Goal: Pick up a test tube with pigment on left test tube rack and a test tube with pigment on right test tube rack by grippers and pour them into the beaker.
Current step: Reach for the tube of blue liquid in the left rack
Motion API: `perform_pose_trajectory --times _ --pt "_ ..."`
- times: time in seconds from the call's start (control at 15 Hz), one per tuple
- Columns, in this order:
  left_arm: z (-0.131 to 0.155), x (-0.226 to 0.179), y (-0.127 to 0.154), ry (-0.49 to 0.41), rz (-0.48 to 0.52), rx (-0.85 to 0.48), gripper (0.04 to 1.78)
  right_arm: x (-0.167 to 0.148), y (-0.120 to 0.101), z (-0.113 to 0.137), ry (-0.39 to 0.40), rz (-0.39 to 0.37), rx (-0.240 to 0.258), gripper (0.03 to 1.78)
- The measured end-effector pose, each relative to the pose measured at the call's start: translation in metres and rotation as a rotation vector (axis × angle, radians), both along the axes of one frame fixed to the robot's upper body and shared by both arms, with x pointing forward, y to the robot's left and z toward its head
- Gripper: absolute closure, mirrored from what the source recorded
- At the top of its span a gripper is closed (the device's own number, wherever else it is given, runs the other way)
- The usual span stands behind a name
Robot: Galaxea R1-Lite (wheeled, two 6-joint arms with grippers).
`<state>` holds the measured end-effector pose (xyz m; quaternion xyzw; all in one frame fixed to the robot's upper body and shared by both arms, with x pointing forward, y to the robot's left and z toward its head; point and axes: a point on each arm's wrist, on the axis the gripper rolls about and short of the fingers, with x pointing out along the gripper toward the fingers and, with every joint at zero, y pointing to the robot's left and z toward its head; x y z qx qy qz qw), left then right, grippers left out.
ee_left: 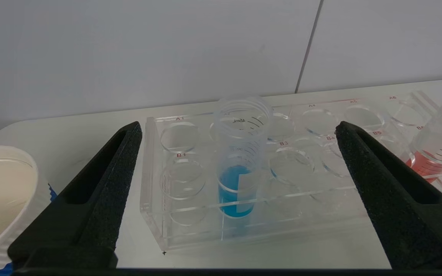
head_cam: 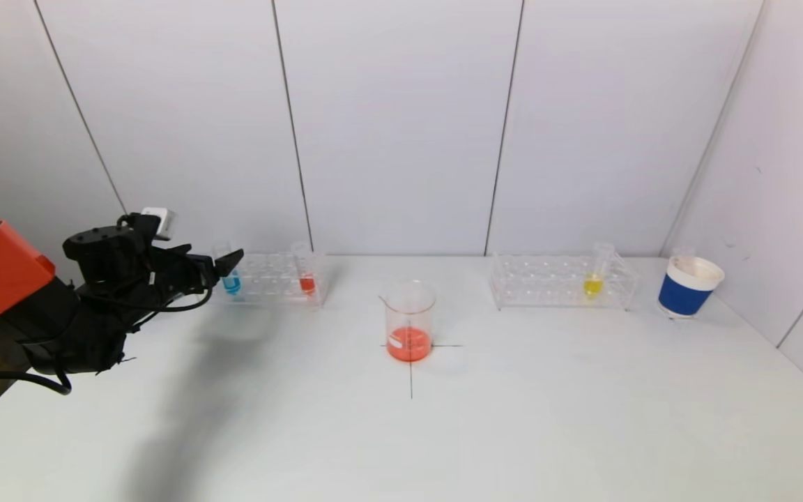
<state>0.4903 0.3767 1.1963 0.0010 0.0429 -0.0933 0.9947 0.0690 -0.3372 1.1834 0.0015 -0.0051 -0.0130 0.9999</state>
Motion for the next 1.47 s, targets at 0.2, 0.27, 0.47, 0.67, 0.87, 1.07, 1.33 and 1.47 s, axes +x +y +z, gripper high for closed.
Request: perform_pose_trajectory --times 0.2,0.27,0.47,0.67,0.87,1.07,1.33,1.47 --pt "0.0004 0.0008 -0.0003 -0.002 0.001 0.000 0.06 0.0000 0.0000 0.0000 0.000 0.000 0.000 0.04" --pt "0.0003 0.0011 -0.0002 -0.002 0.002 0.000 0.06 0.0000 0.0000 0.0000 0.000 0.000 0.000 0.04" --pt "-0.0007 0.0018 -0.0001 0.000 0.002 -0.001 0.06 0.0000 0.0000 0.0000 0.000 0.000 0.000 0.04" --pt "-0.0016 0.0026 -0.0002 0.001 0.003 -0.001 0.06 0.0000 0.0000 0.0000 0.000 0.001 0.000 0.04" --pt "-0.0033 0.0031 -0.0001 0.002 0.004 -0.001 0.06 0.0000 0.0000 0.0000 0.000 0.000 0.000 0.04" --pt "-0.0054 0.0032 -0.0001 0.006 0.004 -0.002 0.06 0.0000 0.0000 0.0000 0.000 0.000 0.000 0.04" --pt "-0.0078 0.0027 0.0004 0.014 0.006 -0.003 0.06 0.0000 0.0000 0.0000 0.000 0.001 0.000 0.04" --pt "-0.0080 0.0026 0.0005 0.014 0.007 -0.003 0.06 0.0000 0.0000 0.0000 0.000 0.001 0.000 0.04"
